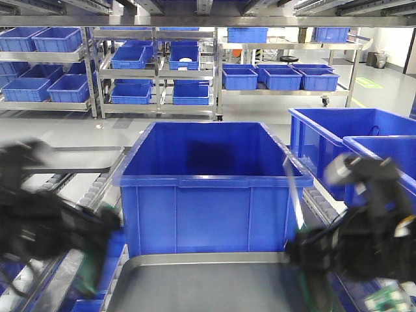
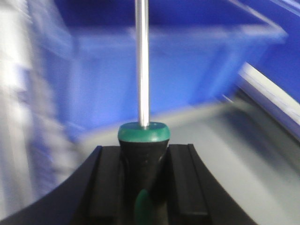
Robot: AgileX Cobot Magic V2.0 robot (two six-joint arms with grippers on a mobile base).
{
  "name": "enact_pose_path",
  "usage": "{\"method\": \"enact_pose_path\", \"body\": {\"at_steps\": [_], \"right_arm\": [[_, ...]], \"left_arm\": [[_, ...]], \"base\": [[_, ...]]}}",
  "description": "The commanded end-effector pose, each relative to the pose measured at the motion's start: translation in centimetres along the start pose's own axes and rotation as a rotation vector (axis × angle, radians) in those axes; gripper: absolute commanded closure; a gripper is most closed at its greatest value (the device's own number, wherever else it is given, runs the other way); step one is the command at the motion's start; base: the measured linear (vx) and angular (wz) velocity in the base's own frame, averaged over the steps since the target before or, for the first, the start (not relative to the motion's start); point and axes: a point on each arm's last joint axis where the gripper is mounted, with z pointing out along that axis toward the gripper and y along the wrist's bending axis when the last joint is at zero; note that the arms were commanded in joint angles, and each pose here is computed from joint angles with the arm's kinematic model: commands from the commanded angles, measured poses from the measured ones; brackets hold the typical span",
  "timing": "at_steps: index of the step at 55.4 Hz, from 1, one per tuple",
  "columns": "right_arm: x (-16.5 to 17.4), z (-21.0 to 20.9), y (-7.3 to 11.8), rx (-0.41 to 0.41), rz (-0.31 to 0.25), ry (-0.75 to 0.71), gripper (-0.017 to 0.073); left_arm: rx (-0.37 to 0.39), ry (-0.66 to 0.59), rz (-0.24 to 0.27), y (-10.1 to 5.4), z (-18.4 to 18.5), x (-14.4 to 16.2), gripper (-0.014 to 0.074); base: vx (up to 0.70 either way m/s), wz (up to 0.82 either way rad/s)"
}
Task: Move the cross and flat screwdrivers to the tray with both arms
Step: 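Lower both screwdrivers down onto the grey metal tray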
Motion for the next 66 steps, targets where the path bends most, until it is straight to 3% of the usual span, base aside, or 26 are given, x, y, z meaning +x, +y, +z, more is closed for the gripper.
{"method": "enact_pose_path", "body": {"at_steps": [1,7,13,19,31,41,50,55,66], "right_arm": [[-1.2,0.3,0.3,-0.032,0.067,-0.056,0.0567],[-0.7,2.2,0.1,-0.055,0.127,0.013,0.0563],[-0.1,3.9,-0.3,-0.052,0.144,0.081,0.0543],[0.4,5.1,-0.5,-0.061,0.173,0.133,0.0496],[0.9,6.1,-0.8,-0.056,0.169,0.171,0.0286],[0.9,6.1,-0.8,-0.056,0.168,0.172,0.0051],[0.8,5.9,-0.7,-0.058,0.167,0.167,-0.0034],[0.6,5.3,-0.6,-0.060,0.164,0.144,-0.0034],[-0.2,3.9,-0.3,-0.061,0.154,0.069,-0.0034]], "left_arm": [[0.077,-0.010,-0.050,-1.8,1.2,-0.4,0.0591],[0.099,0.074,-0.073,-2.3,3.8,0.9,0.0590],[0.081,0.120,-0.093,-1.8,5.9,1.8,0.0589],[0.078,0.156,-0.179,-1.4,7.3,2.4,0.0569],[0.065,0.204,-0.191,-0.9,8.6,3.2,0.0424],[0.071,0.211,-0.148,-0.9,8.7,3.3,0.0176],[0.073,0.174,-0.120,-1.0,8.2,2.7,-0.0008],[0.083,0.114,-0.092,-1.6,7.0,1.6,-0.0037],[0.096,-0.046,-0.030,-2.7,3.9,-0.8,-0.0015]], "base": [[0.00,0.00],[0.00,0.00],[0.00,0.00],[0.00,0.00],[0.00,0.00],[0.00,0.00],[0.00,0.00],[0.00,0.00],[0.00,0.00]]}}
